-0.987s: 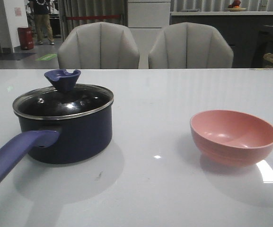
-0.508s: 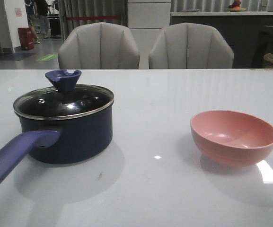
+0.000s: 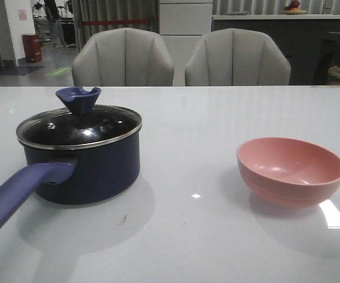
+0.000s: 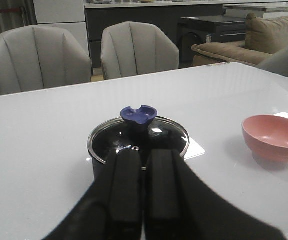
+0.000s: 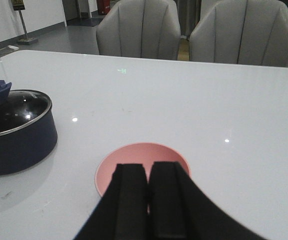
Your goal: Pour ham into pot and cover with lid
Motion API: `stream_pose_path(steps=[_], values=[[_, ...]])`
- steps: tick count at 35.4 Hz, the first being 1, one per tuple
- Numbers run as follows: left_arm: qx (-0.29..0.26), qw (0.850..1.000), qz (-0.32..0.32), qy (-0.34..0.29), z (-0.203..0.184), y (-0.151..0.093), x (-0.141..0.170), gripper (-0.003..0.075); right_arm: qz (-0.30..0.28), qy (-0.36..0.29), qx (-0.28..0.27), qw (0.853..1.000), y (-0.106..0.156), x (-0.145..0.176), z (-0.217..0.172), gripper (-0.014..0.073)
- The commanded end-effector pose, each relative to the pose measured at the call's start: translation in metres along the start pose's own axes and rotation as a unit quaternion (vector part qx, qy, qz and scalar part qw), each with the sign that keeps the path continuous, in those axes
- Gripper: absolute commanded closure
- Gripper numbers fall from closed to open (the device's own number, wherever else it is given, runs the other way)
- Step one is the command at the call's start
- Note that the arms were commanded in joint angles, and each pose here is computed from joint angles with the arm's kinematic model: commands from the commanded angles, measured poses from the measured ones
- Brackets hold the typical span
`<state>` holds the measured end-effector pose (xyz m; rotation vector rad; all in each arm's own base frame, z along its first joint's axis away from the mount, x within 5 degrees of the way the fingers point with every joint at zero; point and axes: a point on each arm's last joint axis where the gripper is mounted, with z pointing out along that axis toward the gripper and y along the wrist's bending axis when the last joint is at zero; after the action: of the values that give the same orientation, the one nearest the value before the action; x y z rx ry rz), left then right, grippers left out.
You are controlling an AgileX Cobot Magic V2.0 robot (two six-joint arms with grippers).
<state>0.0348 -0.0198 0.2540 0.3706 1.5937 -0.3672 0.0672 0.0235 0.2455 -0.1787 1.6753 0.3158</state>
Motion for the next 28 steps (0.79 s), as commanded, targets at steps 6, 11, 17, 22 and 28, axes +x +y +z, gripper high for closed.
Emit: stream_pose_path(steps=[6, 11, 17, 22, 28], values=[[-0.003, 0.998, -0.005, -0.058, 0.000, 0.001, -0.008, 0.0608, 0.000, -0.043, 0.010, 0.999, -0.001, -0.015, -0.001, 0.0447], [-0.036, 0.998, 0.003, -0.052, 0.007, 0.005, 0.010, 0.0608, 0.000, -0.043, 0.010, 0.999, -0.001, -0.015, -0.001, 0.0447], [-0.123, 0.990, -0.003, -0.069, 0.013, 0.015, 0.031, 0.0608, 0.000, -0.043, 0.010, 0.999, -0.001, -0.015, -0.001, 0.0447], [-0.191, 0.977, -0.037, -0.087, 0.014, 0.024, 0.046, 0.0608, 0.000, -0.043, 0.010, 0.999, -0.001, -0.015, -0.001, 0.0447], [-0.213, 0.973, -0.025, -0.081, 0.013, 0.026, 0.046, 0.0608, 0.000, -0.043, 0.010, 0.999, -0.001, -0.015, -0.001, 0.0447]])
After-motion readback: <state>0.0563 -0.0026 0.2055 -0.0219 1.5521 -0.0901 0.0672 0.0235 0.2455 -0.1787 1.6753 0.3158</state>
